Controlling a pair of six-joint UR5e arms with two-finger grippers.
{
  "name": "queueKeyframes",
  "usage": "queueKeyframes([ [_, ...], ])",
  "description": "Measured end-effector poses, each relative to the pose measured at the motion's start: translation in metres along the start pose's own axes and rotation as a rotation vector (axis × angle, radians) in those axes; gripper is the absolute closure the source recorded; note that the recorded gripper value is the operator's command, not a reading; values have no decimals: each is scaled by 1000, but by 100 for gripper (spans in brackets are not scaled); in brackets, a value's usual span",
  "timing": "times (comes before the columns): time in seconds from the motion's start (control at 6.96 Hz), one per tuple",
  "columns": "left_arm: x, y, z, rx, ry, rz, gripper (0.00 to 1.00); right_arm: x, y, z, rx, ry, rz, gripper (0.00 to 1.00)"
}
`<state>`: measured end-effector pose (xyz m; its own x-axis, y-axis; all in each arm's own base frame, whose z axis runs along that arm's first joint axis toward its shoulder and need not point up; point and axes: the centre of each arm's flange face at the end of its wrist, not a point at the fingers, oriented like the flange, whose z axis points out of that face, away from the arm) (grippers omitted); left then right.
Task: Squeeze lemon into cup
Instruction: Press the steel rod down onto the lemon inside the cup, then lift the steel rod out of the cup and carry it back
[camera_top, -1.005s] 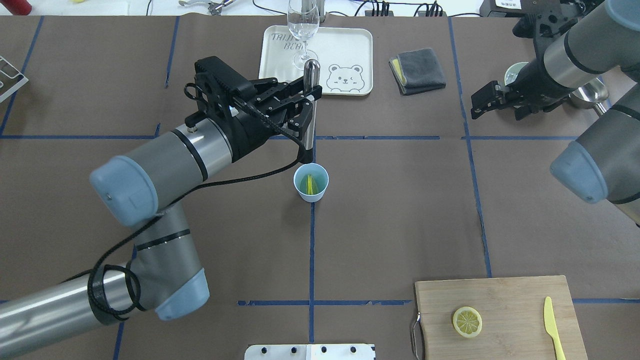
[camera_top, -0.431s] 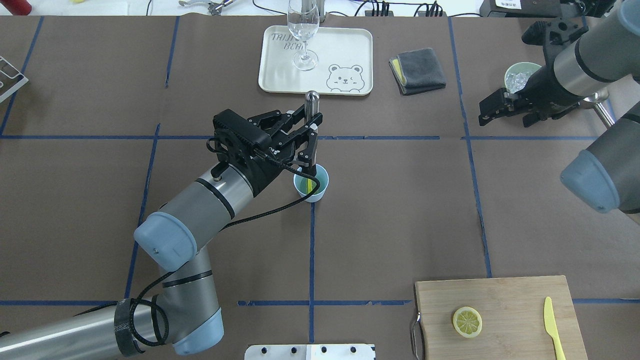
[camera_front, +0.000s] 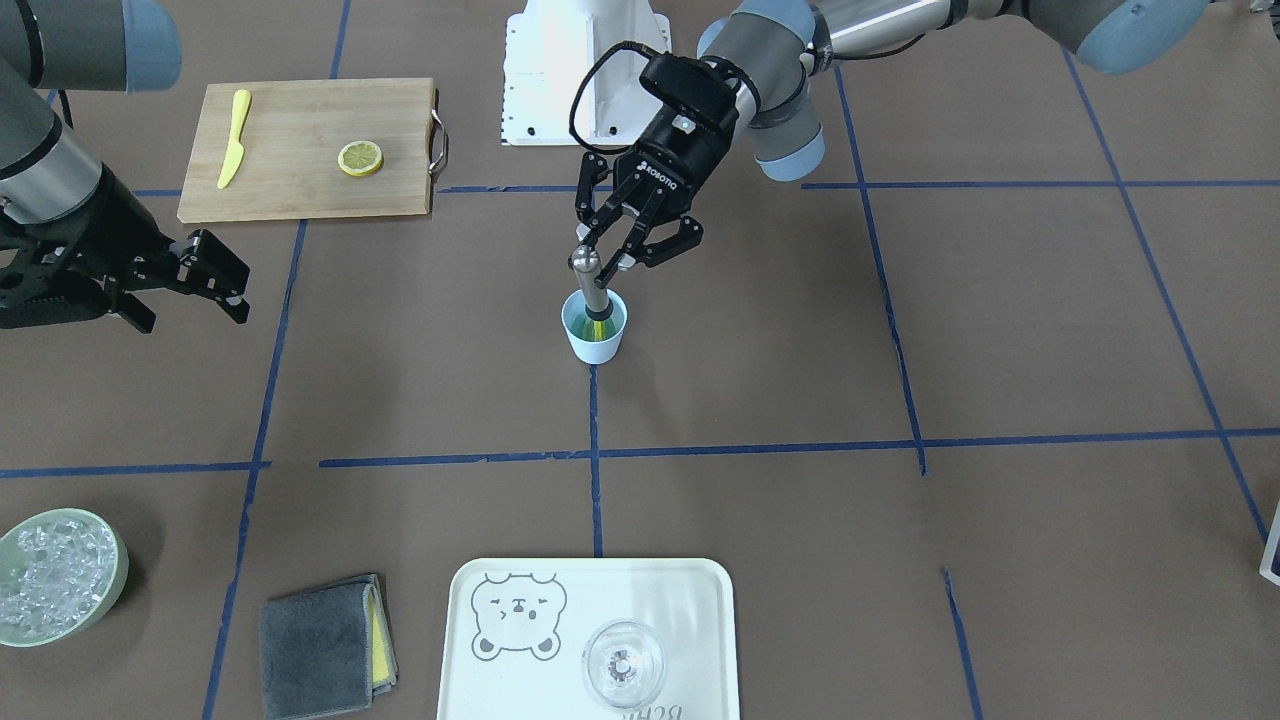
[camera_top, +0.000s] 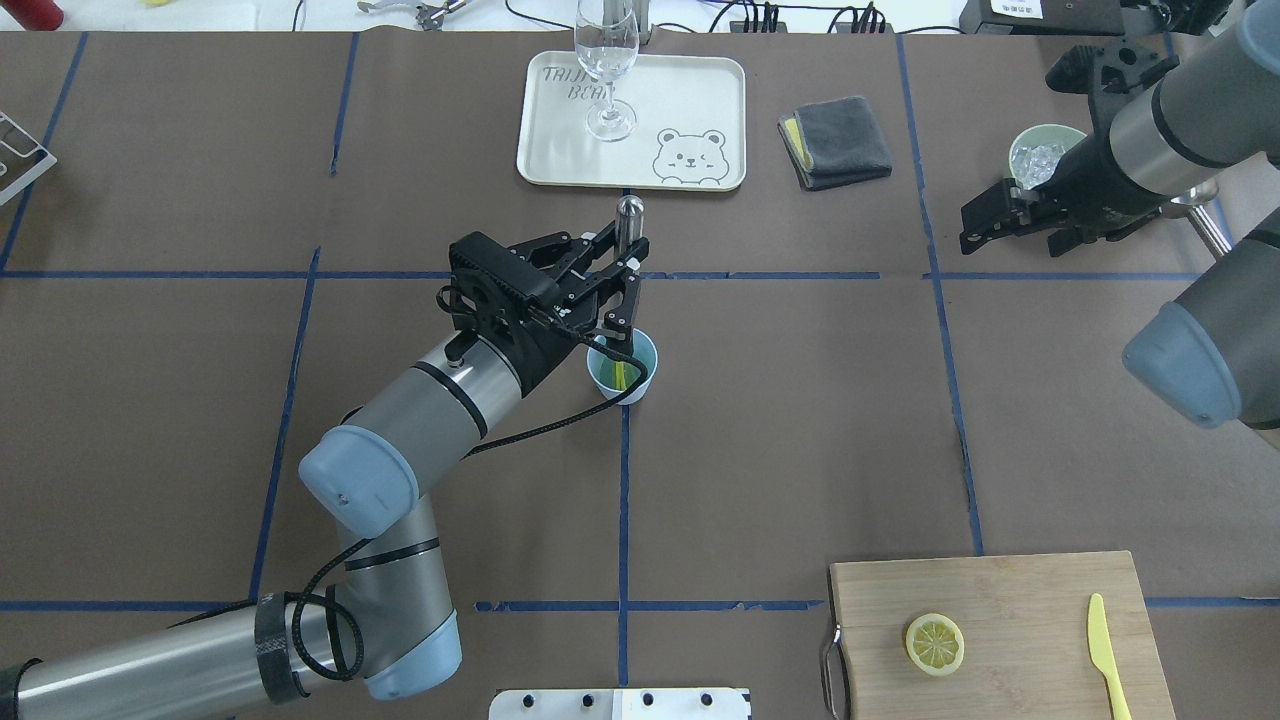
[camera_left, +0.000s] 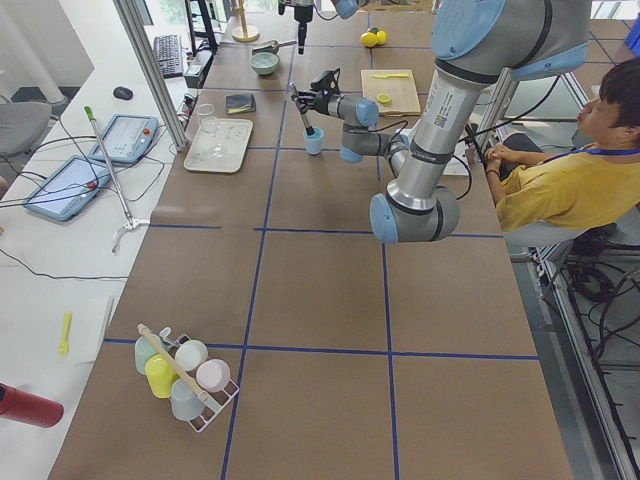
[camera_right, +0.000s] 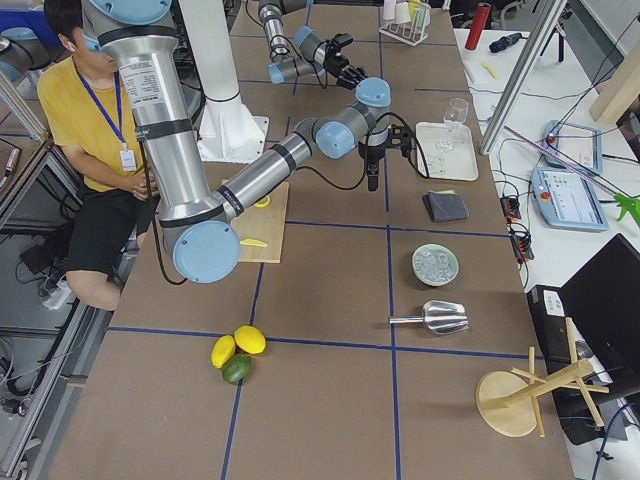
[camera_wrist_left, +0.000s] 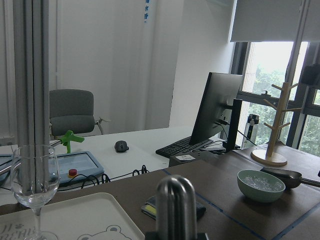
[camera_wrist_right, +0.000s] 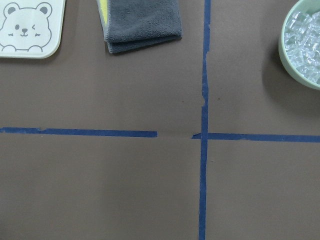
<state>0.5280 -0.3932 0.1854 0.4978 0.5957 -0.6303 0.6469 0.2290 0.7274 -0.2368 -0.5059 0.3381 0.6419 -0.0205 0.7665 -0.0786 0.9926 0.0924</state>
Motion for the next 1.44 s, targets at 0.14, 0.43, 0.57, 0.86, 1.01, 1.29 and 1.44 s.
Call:
queueKeyframes([
  [0.14, 0, 11, 5, -17, -6, 10, 100, 0, 0, 0, 1, -1, -1, 0],
  [0.43, 1, 34, 10, -53, -12, 26, 100, -2, -1, -1, 3, -2, -2, 0],
  [0.57, 3, 37, 9, -57, -8, 26, 100, -2, -1, -2, 4, -3, -2, 0],
  [0.86, 12, 20, 5, -33, 11, 16, 100, -2, -3, -6, 1, -16, 0, 0],
  [1.01, 20, -5, -2, 8, 34, 30, 100, -2, -4, -9, -3, -25, 5, 0],
  [1.29, 22, -45, -13, 83, 21, 82, 100, -1, -5, -12, -5, -32, 8, 0],
  [1.44, 14, -53, -15, 110, -31, 91, 100, -1, -5, -13, -4, -33, 9, 0],
])
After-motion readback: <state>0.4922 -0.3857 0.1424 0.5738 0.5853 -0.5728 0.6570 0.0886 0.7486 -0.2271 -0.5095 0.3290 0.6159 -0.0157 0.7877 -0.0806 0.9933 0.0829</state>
